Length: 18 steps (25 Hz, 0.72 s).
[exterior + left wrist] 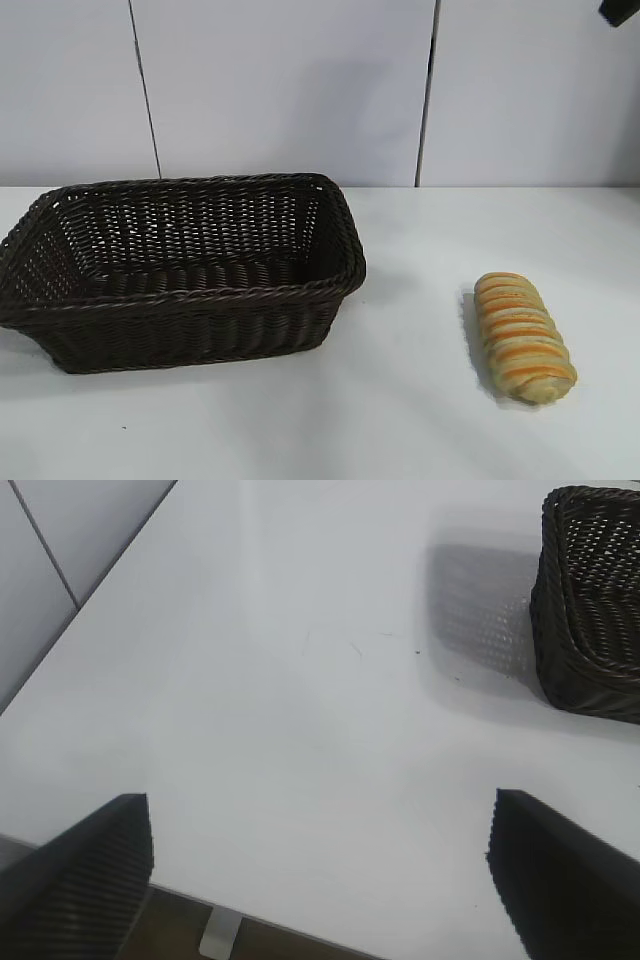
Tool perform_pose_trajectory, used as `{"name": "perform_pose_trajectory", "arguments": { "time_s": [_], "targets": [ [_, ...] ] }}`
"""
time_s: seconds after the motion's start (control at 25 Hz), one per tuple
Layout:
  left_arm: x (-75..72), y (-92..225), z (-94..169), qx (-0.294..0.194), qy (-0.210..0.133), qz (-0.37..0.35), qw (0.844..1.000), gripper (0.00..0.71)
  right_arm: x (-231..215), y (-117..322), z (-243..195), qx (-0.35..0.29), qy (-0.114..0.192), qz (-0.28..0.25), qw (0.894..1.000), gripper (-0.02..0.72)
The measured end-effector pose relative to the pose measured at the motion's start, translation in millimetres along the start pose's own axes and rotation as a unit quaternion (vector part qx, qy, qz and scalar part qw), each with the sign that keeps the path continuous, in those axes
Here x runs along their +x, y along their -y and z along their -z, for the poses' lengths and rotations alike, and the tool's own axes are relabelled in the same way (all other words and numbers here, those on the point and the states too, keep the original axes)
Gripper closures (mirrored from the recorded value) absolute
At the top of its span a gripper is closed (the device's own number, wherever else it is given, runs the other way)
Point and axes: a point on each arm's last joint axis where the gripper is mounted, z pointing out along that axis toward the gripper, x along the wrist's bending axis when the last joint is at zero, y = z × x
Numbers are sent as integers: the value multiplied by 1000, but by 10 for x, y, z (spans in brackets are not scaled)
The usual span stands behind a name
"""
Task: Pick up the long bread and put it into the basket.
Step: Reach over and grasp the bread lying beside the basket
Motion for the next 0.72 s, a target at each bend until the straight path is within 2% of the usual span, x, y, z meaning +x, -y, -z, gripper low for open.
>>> {"name": "perform_pose_trajectory", "arguments": {
  "time_s": [0.12, 0.72],
  "targets": [
    [0, 0, 0, 0, 0, 0, 1000, 56, -32, 101, -221, 24, 6, -7, 1000, 159],
    [0, 0, 0, 0, 0, 0, 1000, 56, -115, 372, -983, 5, 12, -33, 999, 159]
  ]
}}
